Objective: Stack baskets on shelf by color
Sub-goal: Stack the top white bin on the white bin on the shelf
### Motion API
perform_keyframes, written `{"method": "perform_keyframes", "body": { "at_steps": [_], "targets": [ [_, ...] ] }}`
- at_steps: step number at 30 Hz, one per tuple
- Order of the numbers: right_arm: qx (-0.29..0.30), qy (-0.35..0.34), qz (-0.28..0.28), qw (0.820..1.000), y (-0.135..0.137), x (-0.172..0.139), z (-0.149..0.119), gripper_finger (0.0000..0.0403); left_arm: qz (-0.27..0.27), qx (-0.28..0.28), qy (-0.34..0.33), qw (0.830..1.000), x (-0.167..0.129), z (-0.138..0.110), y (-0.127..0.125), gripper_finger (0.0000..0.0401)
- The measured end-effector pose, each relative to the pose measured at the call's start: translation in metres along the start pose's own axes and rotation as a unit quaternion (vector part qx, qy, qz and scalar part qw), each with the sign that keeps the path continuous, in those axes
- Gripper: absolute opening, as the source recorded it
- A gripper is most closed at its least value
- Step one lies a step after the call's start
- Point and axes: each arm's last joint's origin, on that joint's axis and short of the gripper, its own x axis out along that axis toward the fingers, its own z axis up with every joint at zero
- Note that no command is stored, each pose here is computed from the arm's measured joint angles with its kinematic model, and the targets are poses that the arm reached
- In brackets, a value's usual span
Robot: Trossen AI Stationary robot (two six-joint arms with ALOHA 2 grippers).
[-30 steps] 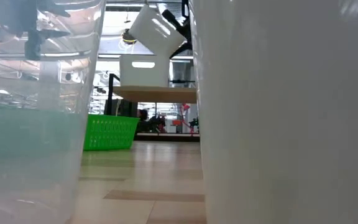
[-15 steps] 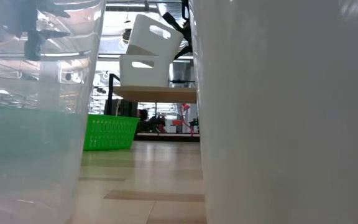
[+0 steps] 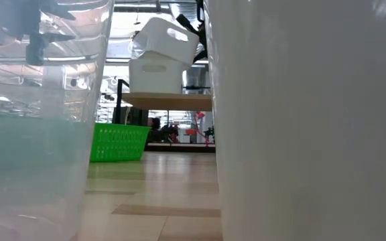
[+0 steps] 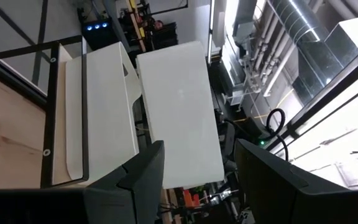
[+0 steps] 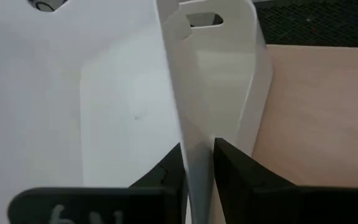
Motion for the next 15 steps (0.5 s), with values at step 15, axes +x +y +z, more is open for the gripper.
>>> {"method": "perform_keyframes", "body": {
  "at_steps": [15],
  "targets": [
    [0.006,-0.019,0.012,1.000,0.0026,-0.0003,0.0031,0.0072,0.010,-0.008,-0.025,1.000,0.0000,0.0015,0.0006,0.0185]
  ]
}}
